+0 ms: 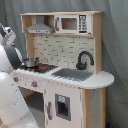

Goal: Play with the kitchen

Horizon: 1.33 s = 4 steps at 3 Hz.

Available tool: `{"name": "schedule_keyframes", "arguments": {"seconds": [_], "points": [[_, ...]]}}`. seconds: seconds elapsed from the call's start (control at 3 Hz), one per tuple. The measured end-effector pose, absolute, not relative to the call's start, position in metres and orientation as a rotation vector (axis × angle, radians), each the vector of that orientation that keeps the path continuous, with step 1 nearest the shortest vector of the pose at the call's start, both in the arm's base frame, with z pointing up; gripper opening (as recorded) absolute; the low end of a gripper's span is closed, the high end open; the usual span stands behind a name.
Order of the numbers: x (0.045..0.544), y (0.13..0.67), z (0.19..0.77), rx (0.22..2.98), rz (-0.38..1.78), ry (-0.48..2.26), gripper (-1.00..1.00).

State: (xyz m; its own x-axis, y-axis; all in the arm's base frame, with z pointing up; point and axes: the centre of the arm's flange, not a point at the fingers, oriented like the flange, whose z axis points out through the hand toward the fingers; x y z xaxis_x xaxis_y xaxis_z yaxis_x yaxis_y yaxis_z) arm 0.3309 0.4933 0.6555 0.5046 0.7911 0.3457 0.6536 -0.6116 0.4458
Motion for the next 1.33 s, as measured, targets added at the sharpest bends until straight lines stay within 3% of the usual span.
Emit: {"name": "schedule_keyframes", "arguments": {"seconds": [1.33], "points": [[0.375,0.468,0.657,2.518,0.548,1.347,1.00]]}}
